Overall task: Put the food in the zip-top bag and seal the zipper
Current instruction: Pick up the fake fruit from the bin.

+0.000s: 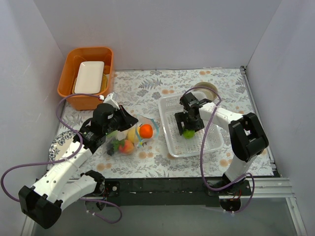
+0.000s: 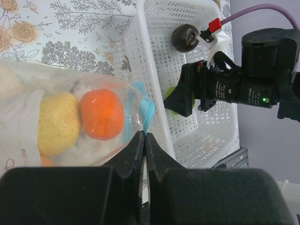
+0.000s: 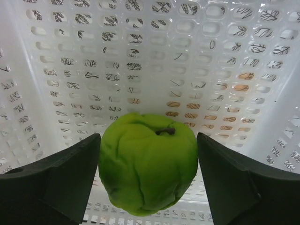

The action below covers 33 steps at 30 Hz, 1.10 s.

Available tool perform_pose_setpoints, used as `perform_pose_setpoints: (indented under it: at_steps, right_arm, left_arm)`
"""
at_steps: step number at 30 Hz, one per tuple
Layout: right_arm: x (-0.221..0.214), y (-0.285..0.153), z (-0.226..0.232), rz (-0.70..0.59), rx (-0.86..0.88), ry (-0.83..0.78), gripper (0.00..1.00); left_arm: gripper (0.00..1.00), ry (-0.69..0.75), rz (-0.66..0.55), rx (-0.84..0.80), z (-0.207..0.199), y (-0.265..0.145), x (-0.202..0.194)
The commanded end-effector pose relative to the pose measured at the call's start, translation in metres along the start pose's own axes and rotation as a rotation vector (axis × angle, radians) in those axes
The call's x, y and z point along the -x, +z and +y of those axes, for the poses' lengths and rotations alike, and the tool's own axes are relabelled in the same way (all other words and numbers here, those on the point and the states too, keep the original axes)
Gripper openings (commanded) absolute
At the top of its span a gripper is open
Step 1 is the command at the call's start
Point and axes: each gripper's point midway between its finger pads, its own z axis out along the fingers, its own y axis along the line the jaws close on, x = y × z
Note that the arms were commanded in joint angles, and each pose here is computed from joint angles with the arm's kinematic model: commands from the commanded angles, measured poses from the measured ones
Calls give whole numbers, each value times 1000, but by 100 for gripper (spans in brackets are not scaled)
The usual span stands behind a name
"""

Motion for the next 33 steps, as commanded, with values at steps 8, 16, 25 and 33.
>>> perform_pose_setpoints:
  at_steps: [8, 16, 25, 33]
  right_arm:
    - [22, -26, 0, -156, 2, -4, 95]
    - [21, -25, 1, -144, 5, 14, 88]
    - [3, -24, -7, -107, -20, 16, 83]
    - [9, -42, 4, -162, 44, 23, 49]
  left_arm:
    - [0, 5, -19, -25, -8, -5, 7]
    - [0, 16, -17, -30, -10, -5, 8]
    - [0, 11, -13, -26, -7, -6, 5]
    - [0, 9, -11, -31, -8, -6, 5]
